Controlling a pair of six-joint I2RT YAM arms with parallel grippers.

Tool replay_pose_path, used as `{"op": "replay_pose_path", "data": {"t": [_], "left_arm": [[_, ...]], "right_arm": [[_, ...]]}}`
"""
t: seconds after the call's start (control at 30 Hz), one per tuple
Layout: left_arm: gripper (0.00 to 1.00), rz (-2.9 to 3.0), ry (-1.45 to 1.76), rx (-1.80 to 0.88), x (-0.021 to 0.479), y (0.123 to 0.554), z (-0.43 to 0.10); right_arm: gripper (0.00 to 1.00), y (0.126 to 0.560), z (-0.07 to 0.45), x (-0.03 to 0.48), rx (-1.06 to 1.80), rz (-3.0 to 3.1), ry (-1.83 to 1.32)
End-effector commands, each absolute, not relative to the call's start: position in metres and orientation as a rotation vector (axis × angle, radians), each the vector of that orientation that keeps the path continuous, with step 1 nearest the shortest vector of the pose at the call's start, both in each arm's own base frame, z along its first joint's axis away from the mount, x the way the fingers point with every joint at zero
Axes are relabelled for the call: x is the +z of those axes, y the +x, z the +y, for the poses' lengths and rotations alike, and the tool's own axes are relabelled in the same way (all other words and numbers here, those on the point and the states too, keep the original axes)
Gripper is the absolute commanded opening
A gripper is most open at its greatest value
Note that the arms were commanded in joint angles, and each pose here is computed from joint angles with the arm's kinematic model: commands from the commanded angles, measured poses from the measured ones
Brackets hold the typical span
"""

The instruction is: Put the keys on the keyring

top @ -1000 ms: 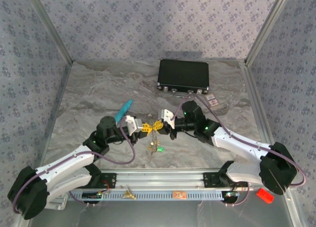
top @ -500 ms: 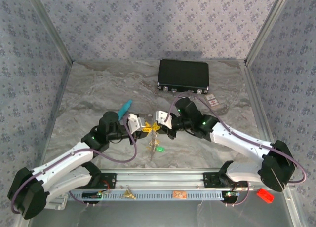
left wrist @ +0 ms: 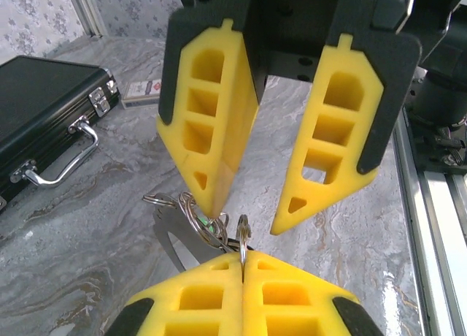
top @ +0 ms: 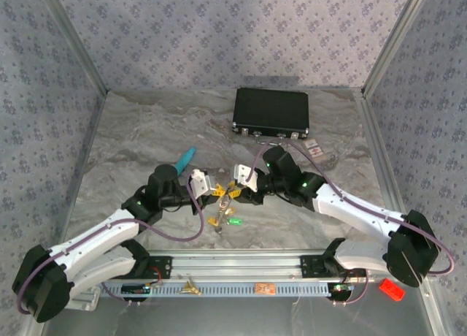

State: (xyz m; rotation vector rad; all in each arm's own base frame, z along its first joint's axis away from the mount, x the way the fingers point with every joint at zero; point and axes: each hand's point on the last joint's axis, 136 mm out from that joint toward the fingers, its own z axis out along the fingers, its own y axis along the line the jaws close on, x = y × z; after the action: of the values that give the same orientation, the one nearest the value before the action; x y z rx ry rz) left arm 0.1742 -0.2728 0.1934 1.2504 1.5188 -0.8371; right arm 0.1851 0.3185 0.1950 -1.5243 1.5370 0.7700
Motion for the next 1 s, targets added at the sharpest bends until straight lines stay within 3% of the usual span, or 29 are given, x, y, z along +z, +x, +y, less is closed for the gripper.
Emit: {"op": "replay_pose_path", "data": {"t": [0.0, 0.13, 0.5, 0.7, 0.8, 0.97], "left_arm": [[0.00, 1.421, 1.240, -0.863, 0.213, 0.170, -0.277], [0.00, 1.420, 1.239, -0.863, 0.212, 0.170, -0.277], [0.00, 1.419, 1.213, -0.863, 0.217, 0.173, -0.277], [0.00, 1.420, 1.067, -0.910, 0.235, 0.186, -0.281], [0.00, 1.441, 1.054, -0.916, 0.232, 0.186, -0.282], [0.00, 1.462, 1.080, -0.898, 0.224, 0.183, -0.281]], "right_arm": [[0.30, 0.186, 0.317, 0.195, 0.769, 1.549, -1.489], [0.27, 0.188, 0.317, 0.192, 0.752, 1.553, -1.491], [0.07, 0.186, 0.314, 0.186, 0.720, 1.562, -1.518], [0.04, 0.182, 0.324, 0.184, 0.652, 1.515, -1.550], [0.05, 0.183, 0.327, 0.185, 0.589, 1.493, -1.555], [0.22, 0.192, 0.318, 0.191, 0.528, 1.490, -1.490]]}}
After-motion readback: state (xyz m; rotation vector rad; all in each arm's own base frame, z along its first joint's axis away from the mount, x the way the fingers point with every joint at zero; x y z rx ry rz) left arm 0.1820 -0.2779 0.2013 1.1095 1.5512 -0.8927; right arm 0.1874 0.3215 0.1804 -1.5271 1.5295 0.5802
